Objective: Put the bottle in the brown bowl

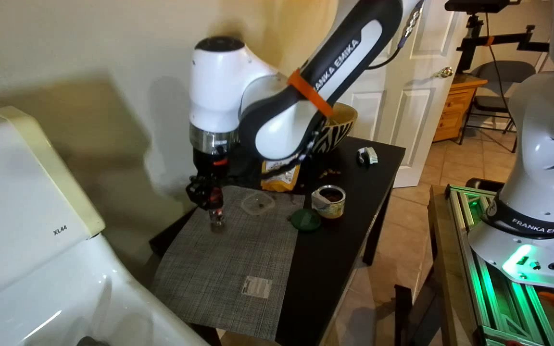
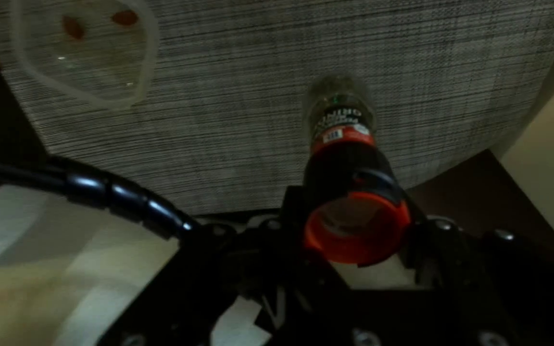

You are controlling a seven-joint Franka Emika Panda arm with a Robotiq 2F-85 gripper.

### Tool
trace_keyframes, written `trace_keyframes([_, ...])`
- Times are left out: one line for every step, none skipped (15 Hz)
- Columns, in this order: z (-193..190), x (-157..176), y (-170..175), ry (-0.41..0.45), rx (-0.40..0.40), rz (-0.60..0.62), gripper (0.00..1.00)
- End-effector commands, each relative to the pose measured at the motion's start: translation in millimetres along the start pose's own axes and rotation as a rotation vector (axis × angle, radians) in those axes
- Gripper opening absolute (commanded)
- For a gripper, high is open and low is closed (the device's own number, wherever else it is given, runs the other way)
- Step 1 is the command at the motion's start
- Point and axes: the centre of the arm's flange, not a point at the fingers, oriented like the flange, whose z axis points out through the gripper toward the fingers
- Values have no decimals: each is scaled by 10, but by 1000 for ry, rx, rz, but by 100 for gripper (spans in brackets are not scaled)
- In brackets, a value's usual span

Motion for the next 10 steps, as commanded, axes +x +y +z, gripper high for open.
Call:
trace_keyframes([-819,197,555,-45,-155,92,21])
trace_keyframes([-1007,240,799,-56,-201,135,21])
trace_keyframes([-1184,292,1085,-70,-249,179,21])
trace_keyframes([-1372,299,1351,-89,-288,227,21])
trace_keyframes([-1502,309,1663,-112,-321,277,21])
trace_keyframes([-1636,285,1969,-134,-351,322,21])
trace_keyframes([-1727,267,2289,-148,-364,364,21])
trace_keyframes([-1840,189,2597,-160,-359,406,21])
trace_keyframes([-1909,156,2917,-166,-317,436,21])
trace_keyframes([-1964,40,3219,-155,-262,459,21])
